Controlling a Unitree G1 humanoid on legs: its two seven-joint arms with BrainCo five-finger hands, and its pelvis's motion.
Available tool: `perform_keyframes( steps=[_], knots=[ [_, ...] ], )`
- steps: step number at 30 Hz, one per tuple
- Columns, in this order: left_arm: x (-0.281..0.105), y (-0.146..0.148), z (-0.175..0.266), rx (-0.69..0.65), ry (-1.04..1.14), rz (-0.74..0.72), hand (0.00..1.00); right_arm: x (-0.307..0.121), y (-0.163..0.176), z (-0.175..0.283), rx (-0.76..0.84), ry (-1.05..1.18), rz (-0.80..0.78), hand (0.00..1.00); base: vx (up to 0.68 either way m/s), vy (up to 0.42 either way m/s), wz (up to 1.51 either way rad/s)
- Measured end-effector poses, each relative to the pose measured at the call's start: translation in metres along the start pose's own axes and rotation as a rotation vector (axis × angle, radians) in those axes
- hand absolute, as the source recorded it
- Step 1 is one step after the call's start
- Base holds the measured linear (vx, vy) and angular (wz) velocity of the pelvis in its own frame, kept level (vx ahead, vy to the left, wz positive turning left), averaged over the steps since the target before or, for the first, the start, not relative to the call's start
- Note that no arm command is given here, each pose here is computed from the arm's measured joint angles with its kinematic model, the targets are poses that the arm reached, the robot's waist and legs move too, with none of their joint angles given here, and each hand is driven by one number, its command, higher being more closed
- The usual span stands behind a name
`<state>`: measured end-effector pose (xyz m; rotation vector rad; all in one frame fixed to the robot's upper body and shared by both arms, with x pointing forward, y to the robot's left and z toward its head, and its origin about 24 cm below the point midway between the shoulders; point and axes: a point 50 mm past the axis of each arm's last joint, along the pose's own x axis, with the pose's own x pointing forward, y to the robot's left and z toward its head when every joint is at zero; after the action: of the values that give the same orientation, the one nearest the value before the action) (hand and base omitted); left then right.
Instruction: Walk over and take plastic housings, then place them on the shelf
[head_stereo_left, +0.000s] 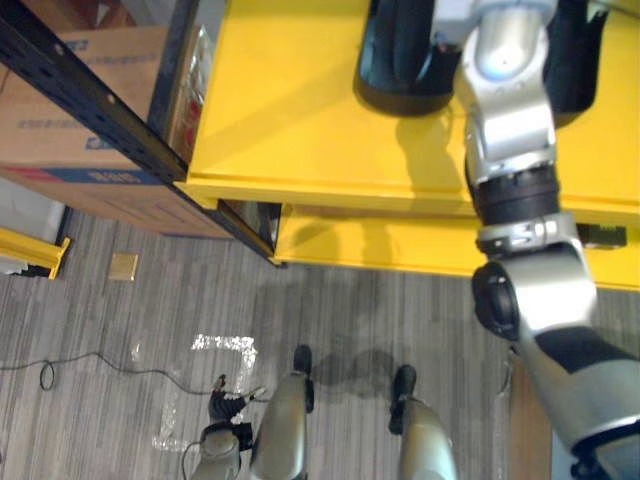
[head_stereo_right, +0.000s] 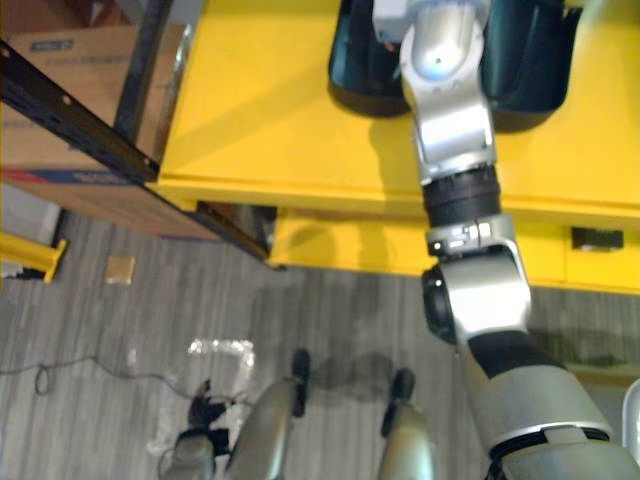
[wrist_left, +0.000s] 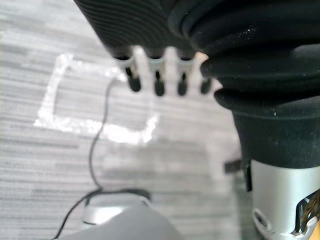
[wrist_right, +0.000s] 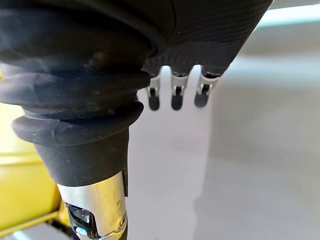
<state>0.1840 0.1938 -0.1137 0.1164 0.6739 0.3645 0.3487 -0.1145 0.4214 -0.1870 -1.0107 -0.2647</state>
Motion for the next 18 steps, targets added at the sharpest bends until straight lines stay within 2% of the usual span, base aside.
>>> perform_keyframes(
  steps=[9, 18],
  knots=[
    [-0.001, -0.029, 0.019, -0.035, -0.056, -0.074, 0.0, 0.008, 0.003, 0.004, 0.0, 0.012, 0.008, 0.0, 0.0, -0.003, 0.01],
    [0.0, -0.036, 0.028, -0.049, -0.076, -0.087, 0.0, 0.01, 0.012, 0.003, 0.011, 0.039, 0.047, 0.0, -0.04, -0.035, 0.14]
  ],
)
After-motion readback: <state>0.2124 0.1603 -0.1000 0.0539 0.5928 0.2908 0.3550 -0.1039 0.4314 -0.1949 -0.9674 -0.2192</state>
